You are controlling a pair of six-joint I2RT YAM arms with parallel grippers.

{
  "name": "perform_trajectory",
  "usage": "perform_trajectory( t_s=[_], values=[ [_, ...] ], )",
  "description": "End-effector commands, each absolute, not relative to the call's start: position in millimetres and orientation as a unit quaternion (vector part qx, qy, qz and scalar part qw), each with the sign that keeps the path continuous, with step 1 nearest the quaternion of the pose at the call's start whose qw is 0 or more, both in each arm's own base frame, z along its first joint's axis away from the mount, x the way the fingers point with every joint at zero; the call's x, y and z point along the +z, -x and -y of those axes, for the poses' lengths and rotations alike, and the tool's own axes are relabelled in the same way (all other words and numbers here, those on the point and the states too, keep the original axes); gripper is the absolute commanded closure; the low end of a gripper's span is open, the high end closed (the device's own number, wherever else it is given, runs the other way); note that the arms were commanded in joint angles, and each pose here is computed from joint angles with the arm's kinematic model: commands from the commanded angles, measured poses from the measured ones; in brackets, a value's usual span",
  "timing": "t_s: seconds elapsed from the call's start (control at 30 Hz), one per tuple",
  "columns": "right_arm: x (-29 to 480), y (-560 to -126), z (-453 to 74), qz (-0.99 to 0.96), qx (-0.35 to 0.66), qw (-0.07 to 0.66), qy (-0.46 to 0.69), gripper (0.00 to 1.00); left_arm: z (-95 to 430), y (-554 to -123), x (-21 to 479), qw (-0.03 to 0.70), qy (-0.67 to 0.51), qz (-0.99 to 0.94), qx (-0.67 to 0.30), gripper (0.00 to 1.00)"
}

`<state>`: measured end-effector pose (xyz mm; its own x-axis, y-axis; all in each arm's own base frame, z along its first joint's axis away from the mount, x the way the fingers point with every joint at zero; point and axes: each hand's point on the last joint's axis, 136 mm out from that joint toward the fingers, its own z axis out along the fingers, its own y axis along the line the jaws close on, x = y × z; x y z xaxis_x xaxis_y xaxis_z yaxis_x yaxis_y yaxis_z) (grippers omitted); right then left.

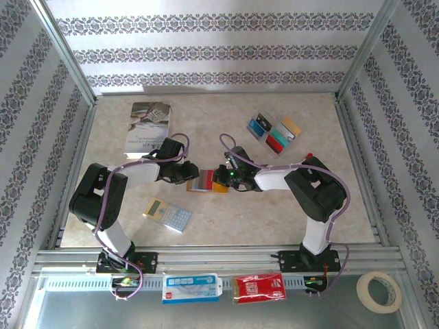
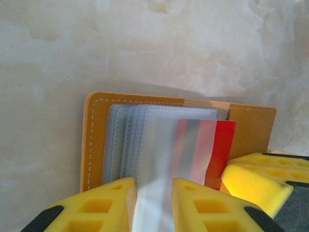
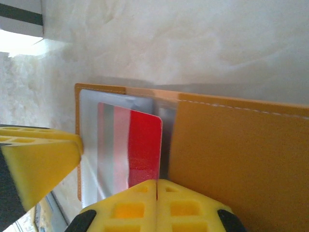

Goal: Take the credit cards out of the card holder

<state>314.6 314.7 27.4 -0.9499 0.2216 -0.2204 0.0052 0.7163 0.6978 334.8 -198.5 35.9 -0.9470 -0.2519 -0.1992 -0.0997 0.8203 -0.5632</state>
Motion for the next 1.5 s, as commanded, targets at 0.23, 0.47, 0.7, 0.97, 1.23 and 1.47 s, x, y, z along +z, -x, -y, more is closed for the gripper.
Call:
perform_trajectory(
  t_s=[0.23, 0.47, 0.7, 0.97, 1.23, 1.47],
  values=[
    [27.9, -316.1, -310.2, -0.917, 0.365, 0.150, -0.063, 0.95, 201.3, -327.4, 59.2, 0.148, 0.061, -0.948, -0.276, 0.76],
    [28.7, -317.7, -312.0, -0.915, 0.370, 0.148, -0.066, 0.93, 217.7, -326.0, 63.0, 0.151, 0.044, -0.940, -0.302, 0.80],
    [21.8, -316.7, -307.5, -0.914, 0.371, 0.141, -0.080, 0.90, 223.5, -322.2, 37.5, 0.104, 0.028, -0.954, -0.279, 0.81],
    [11.1, -311.7, -312.3, -0.915, 0.379, 0.114, -0.082, 0.80, 201.3, -307.2, 1.9, 0.070, 0.037, -0.973, -0.216, 0.82],
    [7.4, -312.3, -320.1, -0.916, 0.379, 0.103, -0.080, 0.75, 185.7, -292.5, -16.9, 0.059, 0.057, -0.975, -0.205, 0.83],
    [-4.3, -310.8, -297.5, -0.945, 0.290, 0.111, -0.106, 0.72, 181.1, -288.9, -22.3, 0.055, 0.065, -0.976, -0.199, 0.83]
  ],
)
